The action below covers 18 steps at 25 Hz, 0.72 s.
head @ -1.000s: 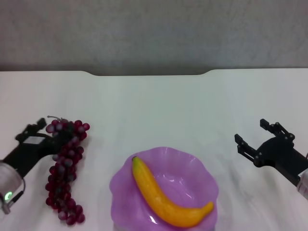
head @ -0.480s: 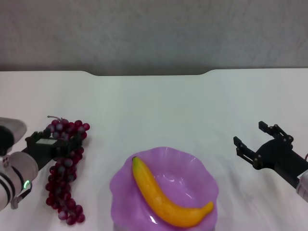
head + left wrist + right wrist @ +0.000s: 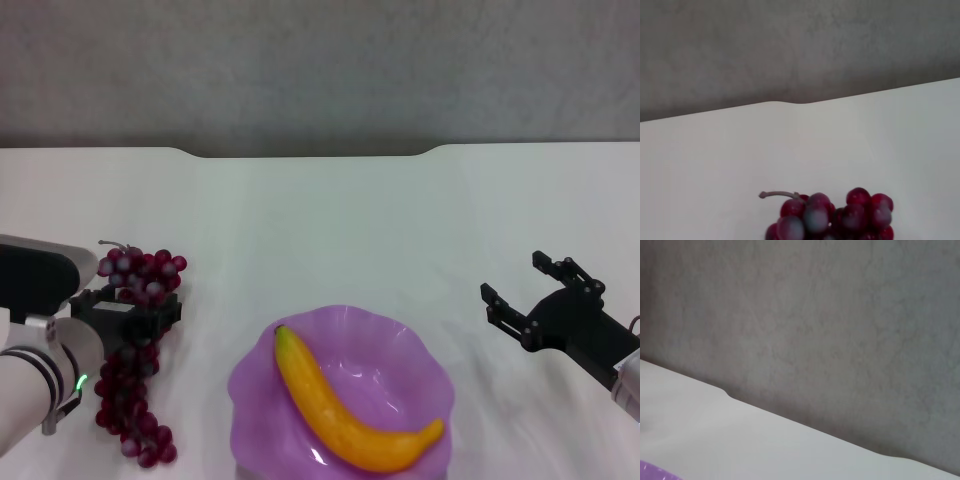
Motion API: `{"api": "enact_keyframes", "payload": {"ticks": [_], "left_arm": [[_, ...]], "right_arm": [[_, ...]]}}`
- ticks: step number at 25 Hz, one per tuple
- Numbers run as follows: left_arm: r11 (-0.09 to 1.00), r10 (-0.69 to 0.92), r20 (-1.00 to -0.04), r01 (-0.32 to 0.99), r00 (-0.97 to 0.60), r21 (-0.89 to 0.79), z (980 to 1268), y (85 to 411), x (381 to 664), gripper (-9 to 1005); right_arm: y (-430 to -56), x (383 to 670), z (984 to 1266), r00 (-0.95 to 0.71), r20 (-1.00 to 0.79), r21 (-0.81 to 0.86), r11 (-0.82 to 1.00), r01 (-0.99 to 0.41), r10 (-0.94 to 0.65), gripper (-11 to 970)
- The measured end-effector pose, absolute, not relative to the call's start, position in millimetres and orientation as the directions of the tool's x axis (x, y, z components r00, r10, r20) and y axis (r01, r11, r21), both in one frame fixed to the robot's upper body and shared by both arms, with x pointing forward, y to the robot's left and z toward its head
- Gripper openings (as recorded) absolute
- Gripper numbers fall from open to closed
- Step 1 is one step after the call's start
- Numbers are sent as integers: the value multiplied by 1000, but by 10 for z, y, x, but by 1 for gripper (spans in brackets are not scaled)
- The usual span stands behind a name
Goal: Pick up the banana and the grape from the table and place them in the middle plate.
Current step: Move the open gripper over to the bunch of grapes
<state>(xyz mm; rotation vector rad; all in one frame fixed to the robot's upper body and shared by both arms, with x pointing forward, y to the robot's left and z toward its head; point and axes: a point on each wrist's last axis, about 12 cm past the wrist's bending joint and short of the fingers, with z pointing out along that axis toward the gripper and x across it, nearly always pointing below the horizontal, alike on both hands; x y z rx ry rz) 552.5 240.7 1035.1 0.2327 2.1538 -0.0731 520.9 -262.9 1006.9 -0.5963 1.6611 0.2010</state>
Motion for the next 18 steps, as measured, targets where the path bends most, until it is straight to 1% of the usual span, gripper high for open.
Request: {"api": "enact_keyframes", "payload": {"ticks": [12, 17, 18], "left_arm": [[977, 109, -827, 215, -552, -15, 10205, 2392, 5559, 891], [977, 115, -822, 213, -558, -8, 10174, 2416, 5586, 830], [977, 117, -819, 212, -561, -6, 10164, 2422, 5591, 785]], "right_arm": [[-2595, 5203, 10066, -67, -961, -200, 843, -500, -267, 824], [-2593, 5204, 10068, -66, -961, -200, 843, -500, -267, 823], [-2593, 5204, 10068, -66, -961, -200, 843, -500, -267, 823]]}}
